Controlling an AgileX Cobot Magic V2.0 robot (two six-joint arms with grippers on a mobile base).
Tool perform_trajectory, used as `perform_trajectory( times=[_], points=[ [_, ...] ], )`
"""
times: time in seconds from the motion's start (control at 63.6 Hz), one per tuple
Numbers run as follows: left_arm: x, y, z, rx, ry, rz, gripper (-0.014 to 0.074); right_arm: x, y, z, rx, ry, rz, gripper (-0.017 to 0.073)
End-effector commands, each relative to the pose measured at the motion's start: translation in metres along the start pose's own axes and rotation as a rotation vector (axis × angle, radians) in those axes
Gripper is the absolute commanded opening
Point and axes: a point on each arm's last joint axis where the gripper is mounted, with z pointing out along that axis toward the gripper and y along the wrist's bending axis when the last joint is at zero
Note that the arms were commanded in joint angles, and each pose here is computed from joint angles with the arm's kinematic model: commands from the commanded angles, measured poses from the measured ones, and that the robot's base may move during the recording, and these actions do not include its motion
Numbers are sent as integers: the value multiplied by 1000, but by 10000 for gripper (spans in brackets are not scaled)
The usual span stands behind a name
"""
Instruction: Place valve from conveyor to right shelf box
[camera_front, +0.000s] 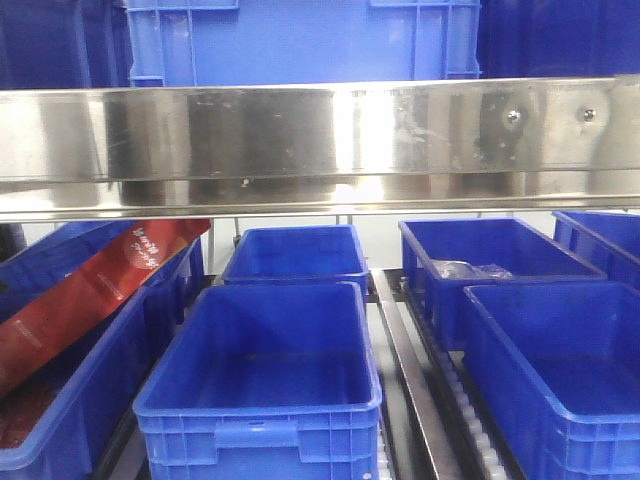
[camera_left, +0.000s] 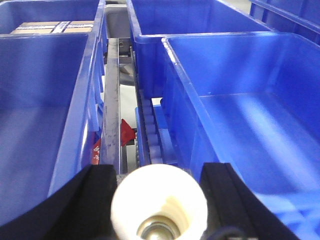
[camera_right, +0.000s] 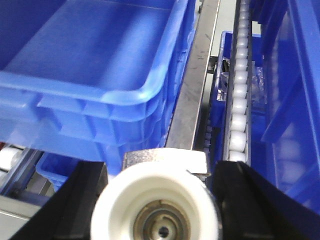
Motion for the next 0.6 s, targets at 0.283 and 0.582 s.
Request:
perform_trajectory(
  times=[0.283, 0.582],
  points=[
    [-8, -2, -6, 6, -69, -9, -111, -11, 0, -12, 6, -100, -4, -163],
    [-8, -2, -6, 6, -69, -9, -111, -11, 0, -12, 6, -100, -4, -163]
  ],
)
